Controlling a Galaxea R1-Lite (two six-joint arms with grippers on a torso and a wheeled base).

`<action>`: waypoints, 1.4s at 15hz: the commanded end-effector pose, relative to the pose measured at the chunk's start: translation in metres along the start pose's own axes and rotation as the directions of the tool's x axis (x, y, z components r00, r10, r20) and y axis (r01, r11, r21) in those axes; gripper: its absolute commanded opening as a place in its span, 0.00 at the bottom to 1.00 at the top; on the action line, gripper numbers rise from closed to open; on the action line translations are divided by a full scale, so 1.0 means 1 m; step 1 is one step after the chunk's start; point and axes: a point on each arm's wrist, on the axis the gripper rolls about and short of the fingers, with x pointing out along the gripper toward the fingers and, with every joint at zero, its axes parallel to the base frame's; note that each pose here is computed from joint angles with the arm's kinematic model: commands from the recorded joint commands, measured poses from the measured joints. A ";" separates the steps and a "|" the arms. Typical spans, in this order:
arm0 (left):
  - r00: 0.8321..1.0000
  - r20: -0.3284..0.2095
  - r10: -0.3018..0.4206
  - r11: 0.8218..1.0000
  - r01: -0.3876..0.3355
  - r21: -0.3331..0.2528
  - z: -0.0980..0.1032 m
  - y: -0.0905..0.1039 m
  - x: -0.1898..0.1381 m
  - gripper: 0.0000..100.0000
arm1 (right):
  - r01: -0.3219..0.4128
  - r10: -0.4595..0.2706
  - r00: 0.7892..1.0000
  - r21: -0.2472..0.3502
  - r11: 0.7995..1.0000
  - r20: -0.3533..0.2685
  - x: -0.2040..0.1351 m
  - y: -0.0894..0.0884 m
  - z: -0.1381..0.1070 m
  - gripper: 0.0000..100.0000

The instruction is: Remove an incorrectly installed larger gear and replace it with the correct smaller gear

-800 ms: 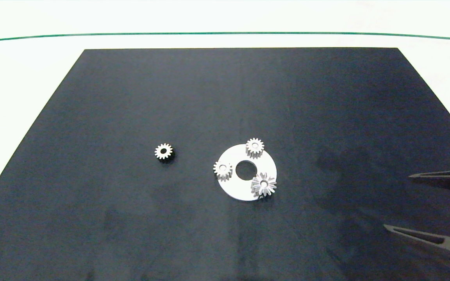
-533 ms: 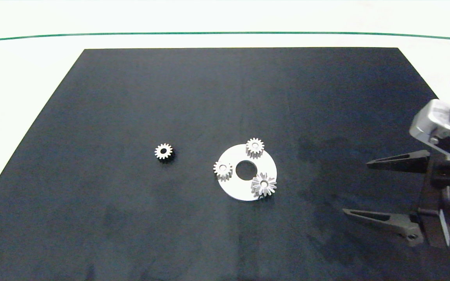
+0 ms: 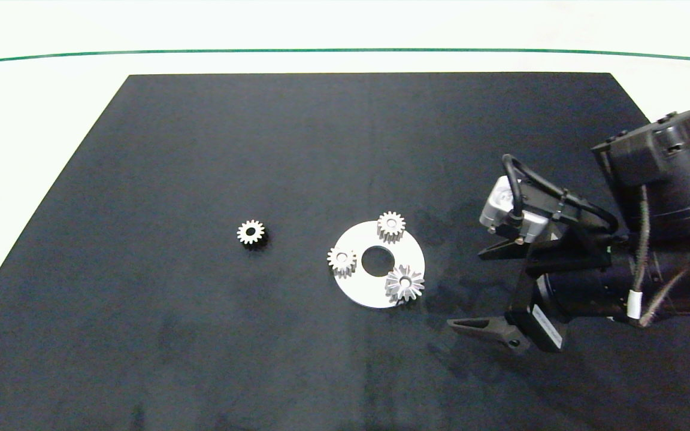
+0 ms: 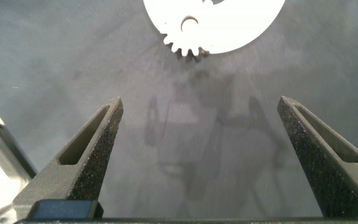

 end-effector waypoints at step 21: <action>1.000 0.014 0.000 1.000 0.000 -0.003 0.000 0.000 -0.003 1.00 | 0.037 -0.058 0.991 -0.171 0.985 -0.121 0.092 0.015 0.036 1.00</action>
